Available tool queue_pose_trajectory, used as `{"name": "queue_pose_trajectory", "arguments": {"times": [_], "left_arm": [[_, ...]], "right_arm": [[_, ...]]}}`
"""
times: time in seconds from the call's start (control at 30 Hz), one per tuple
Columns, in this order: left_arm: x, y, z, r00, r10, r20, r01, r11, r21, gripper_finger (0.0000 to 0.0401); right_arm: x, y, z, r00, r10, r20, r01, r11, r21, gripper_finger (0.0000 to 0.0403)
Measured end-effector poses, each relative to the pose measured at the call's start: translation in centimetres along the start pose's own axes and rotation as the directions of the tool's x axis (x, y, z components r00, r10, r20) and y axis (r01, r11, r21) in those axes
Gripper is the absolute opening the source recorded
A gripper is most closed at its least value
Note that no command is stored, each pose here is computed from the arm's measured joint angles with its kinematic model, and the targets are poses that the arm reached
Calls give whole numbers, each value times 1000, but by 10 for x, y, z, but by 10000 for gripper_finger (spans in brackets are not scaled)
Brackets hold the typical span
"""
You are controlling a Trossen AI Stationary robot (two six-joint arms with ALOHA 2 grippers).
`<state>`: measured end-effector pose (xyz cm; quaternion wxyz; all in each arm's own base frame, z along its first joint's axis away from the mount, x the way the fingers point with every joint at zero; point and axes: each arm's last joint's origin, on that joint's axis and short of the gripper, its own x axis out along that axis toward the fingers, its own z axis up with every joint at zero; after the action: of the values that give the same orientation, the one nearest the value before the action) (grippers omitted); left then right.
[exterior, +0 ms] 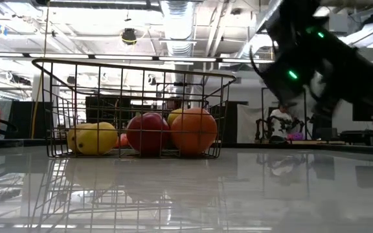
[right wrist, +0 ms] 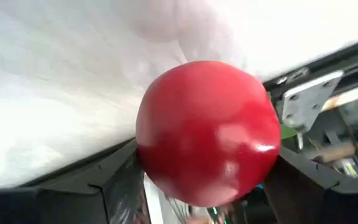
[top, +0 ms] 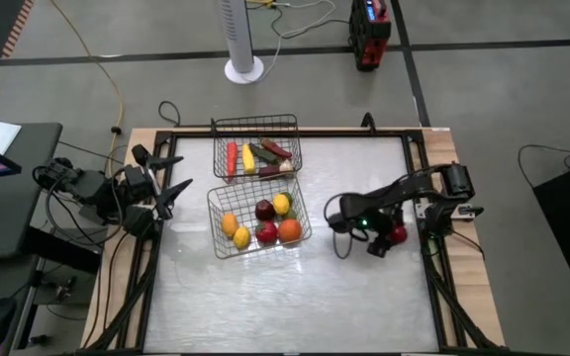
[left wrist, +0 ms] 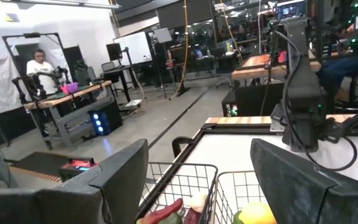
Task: Sort produce into baskets
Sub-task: Put the red tomato into the brown wire basket
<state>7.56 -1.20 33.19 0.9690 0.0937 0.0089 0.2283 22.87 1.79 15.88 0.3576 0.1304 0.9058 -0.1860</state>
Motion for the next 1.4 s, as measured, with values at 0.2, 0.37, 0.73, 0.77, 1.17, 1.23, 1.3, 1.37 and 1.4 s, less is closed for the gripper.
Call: {"name": "queue_pose_trajectory", "arguments": {"times": [0.2,0.37,0.73,0.77,1.17,1.23,1.3,1.37,1.4], "left_arm": [[0,0,1,1000,1,4,-1,1000,-6,272],[0,0,0,1000,0,2,0,1000,-1,272],[0,0,0,1000,0,2,0,1000,0,272],[0,0,0,1000,1,2,-1,1000,0,272],[0,0,1,1000,1,4,-1,1000,-3,272],[0,0,1,1000,1,4,-1,1000,-3,272],[0,0,1,1000,1,4,-1,1000,-2,272],[0,0,1,1000,1,5,-1,1000,2,272],[0,0,1,1000,1,5,-1,1000,6,272]], "right_arm": [[-57,-8,-6,969,129,212,-130,991,-12,309],[-108,-19,-24,862,254,439,-253,965,-61,311],[-190,-22,-50,292,421,859,-394,871,-293,312],[-195,-19,-49,231,436,870,-388,861,-328,312],[-215,28,16,23,501,865,-281,833,-476,316],[-213,27,22,42,522,852,-291,822,-489,325],[-211,22,24,67,522,851,-303,823,-481,340],[-211,18,26,69,515,855,-310,825,-472,356],[-211,16,26,71,512,856,-313,826,-468,363]]}}
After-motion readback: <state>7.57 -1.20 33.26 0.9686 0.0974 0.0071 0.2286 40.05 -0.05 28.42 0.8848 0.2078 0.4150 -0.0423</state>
